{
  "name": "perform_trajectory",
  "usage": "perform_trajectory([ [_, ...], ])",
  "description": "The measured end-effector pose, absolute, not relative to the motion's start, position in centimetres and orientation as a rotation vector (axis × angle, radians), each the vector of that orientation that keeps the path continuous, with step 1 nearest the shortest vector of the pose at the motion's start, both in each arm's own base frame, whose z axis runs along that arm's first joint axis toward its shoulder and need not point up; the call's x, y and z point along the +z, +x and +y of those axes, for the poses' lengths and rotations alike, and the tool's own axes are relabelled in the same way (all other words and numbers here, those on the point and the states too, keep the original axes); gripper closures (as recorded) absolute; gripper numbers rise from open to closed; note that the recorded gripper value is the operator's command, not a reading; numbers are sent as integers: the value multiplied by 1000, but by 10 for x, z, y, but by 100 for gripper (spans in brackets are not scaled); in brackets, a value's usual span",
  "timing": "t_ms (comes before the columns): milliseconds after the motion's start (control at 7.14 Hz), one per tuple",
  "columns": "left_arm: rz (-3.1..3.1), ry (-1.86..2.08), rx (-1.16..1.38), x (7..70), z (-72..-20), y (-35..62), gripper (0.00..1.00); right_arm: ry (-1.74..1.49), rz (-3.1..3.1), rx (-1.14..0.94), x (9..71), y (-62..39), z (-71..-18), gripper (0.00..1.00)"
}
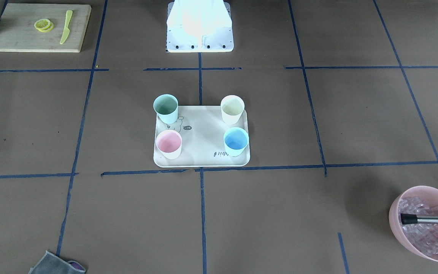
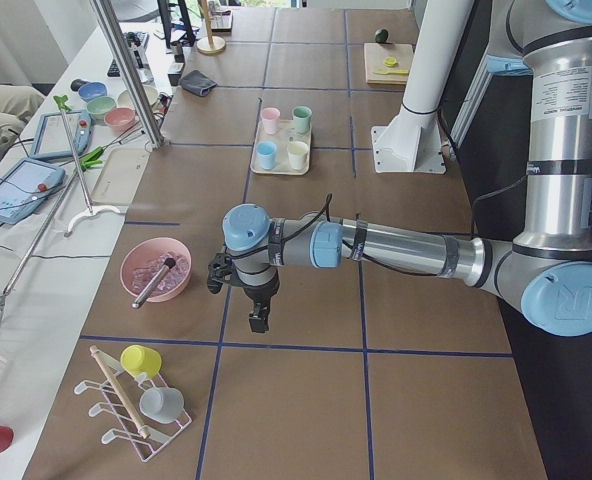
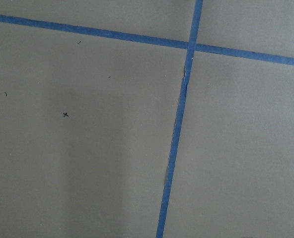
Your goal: Place all cups on tray
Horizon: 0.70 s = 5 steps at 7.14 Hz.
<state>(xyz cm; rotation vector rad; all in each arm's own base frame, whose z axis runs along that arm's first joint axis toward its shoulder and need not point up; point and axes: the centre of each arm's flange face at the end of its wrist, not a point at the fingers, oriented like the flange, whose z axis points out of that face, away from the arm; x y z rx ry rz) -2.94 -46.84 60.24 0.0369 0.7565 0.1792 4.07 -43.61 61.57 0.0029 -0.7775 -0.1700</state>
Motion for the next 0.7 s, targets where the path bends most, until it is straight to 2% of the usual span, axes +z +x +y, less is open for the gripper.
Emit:
perform_trajectory([
  [280,743,66,237,601,-471,-30,0,6,-777,-172,615,41,-436,0],
  [700,744,23,127,600,-472,-30,0,5,-777,-171,615,41,-436,0],
])
